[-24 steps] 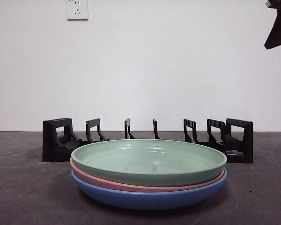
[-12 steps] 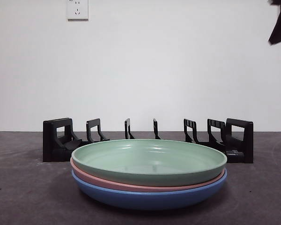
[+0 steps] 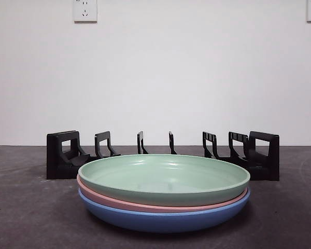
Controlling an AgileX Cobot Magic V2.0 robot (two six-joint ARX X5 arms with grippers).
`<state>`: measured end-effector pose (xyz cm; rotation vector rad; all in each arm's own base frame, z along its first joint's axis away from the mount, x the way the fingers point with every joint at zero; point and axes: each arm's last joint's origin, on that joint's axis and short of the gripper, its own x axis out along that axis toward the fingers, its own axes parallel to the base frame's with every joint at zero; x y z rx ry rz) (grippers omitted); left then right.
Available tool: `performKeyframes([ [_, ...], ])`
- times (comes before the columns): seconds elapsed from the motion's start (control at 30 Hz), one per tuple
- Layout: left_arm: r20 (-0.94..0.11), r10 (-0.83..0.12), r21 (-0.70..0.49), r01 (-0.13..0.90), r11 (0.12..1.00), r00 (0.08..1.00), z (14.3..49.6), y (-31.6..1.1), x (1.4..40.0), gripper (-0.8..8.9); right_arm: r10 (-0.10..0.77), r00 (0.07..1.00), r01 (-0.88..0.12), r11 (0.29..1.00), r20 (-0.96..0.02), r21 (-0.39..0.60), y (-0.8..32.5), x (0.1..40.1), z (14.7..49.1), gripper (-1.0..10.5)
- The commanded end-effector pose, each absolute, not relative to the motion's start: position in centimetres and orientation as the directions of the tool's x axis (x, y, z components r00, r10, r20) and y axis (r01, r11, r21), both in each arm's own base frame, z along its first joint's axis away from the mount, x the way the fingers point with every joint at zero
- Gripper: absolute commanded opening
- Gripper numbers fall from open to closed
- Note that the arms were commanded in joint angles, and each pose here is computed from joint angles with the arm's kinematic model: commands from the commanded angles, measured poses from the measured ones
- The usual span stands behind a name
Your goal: Place the plate
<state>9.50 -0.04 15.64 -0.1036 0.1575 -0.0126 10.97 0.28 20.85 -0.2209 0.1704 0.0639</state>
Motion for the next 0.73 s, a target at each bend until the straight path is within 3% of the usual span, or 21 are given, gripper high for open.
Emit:
performKeyframes([
  [0.03, -0.183, -0.019, -0.112, -0.002, 0.994, 0.983, 14.9, 0.0, 9.6, 0.08, 0.009, 0.990, -0.034, 0.984, -0.142, -0.177, -0.1, 10.2, 18.8, 0.2],
  [0.27, -0.183, -0.018, -0.112, -0.002, 0.994, 0.983, 14.9, 0.0, 9.6, 0.08, -0.014, 0.995, -0.001, 0.990, -0.099, -0.141, -0.3, 9.7, 15.6, 0.2],
  [0.73, -0.180, -0.018, -0.112, -0.002, 0.994, 0.983, 14.9, 0.0, 9.6, 0.08, -0.004, 0.990, -0.015, 0.991, -0.141, -0.134, 0.0, 9.6, 15.3, 0.2],
])
